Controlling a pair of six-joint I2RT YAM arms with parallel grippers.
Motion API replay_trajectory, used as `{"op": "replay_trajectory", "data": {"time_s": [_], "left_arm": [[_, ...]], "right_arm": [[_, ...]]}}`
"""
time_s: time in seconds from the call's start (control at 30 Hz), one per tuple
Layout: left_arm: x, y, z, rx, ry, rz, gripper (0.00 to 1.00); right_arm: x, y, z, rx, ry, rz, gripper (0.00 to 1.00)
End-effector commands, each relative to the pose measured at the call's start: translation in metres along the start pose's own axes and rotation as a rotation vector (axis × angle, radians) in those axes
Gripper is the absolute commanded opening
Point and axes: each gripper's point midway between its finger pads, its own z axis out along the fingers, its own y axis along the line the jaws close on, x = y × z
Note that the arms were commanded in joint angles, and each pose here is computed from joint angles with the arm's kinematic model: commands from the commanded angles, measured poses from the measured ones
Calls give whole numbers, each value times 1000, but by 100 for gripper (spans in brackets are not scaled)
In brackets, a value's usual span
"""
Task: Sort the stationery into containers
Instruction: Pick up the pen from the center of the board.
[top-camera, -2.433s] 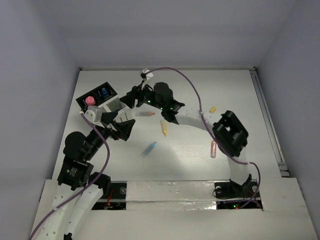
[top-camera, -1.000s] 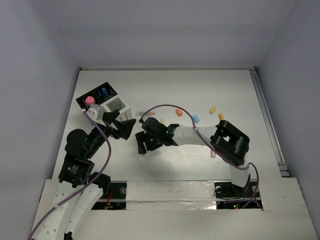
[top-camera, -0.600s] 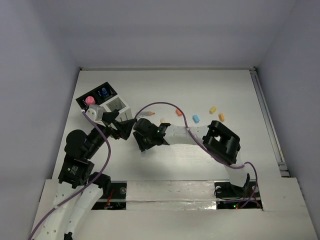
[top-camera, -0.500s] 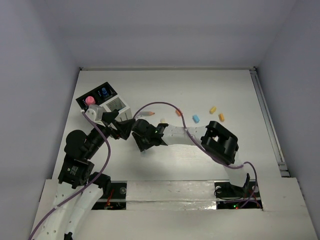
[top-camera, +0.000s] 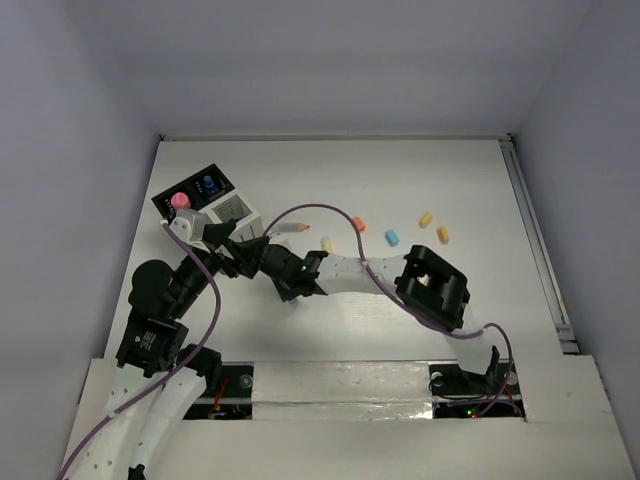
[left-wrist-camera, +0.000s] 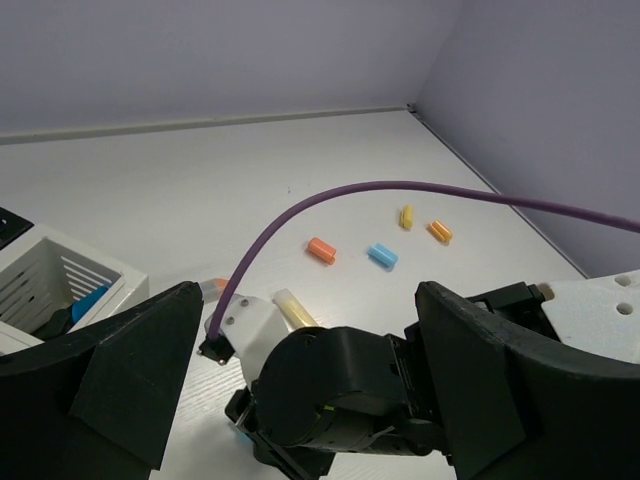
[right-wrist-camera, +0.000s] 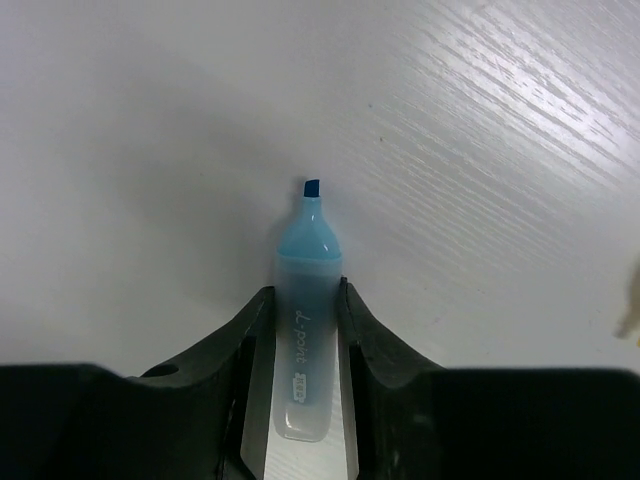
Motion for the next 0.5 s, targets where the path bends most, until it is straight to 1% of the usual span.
{"op": "replay_trajectory", "data": {"time_s": [0.0,0.03,0.1,0.13,0.2,0.23,0.3,0.33,0.37,0.47], "left_arm": [[-18,-4,-1,7,-57,3,85],[-17,-4,-1,6,-54,3,85],[-19,-4,-1,3,-59,2,85],[-18,-4,-2,3,-59,-3,84],[-18,-4,-3,3,-62,-8,83],[-18,-4,-3,5,-64,-11,82],[-18,-6,-6,12,-73,-20,79],[-17,-7,-6,15,-72,-23,77],[-16,-8,-6,22,-68,-33,74],[-9,-11,-3,42,-48,-56,69]], "right_arm": [[22,-31,-5,111,31,-22,13],[8,-29,-11,101,-24,-6,12],[-12,-30,-25,76,-94,25,11],[-31,-36,-41,69,-164,54,11],[-51,-47,-55,72,-236,92,10],[-67,-53,-70,54,-301,123,10],[-83,-63,-84,31,-357,165,9],[-98,-71,-90,18,-402,196,9],[-106,-77,-103,5,-442,214,9],[-136,-86,-131,-47,-549,261,10]]}}
